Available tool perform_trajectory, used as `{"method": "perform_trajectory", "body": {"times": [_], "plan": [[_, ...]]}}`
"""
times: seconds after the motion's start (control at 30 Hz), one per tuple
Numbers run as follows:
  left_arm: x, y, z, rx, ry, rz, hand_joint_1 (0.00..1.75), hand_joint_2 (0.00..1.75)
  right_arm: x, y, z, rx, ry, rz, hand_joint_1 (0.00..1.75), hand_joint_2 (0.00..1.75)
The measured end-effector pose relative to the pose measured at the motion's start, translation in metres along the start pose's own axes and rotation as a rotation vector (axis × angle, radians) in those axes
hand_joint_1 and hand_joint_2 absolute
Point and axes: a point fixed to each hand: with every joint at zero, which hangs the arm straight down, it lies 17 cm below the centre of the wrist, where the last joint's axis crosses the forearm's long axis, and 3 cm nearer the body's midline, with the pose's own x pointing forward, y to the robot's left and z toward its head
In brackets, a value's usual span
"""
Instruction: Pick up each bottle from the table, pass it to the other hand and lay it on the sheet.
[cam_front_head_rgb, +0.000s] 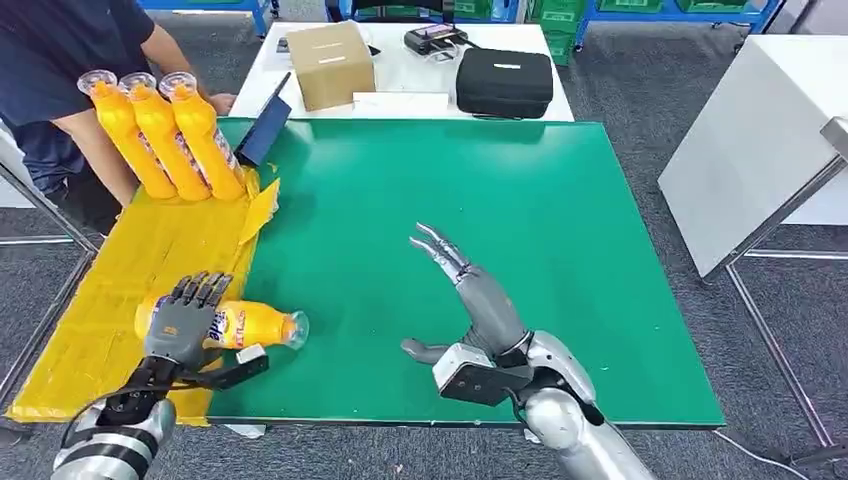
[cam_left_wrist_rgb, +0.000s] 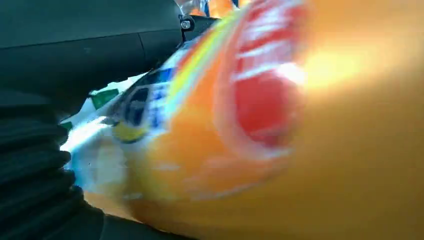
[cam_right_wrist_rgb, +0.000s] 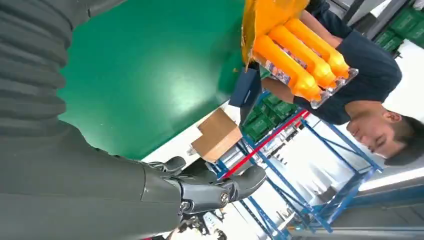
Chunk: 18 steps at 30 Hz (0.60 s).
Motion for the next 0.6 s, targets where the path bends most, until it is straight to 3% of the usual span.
{"method": "perform_trajectory", "body": {"times": [0.6], "plan": [[-0.022, -0.031, 0.004, -0.164, 0.023, 0.046, 0.0, 0.0, 0.001, 0.002, -0.006, 0.007, -0.006, 0.002, 0.0, 1.75]]}}
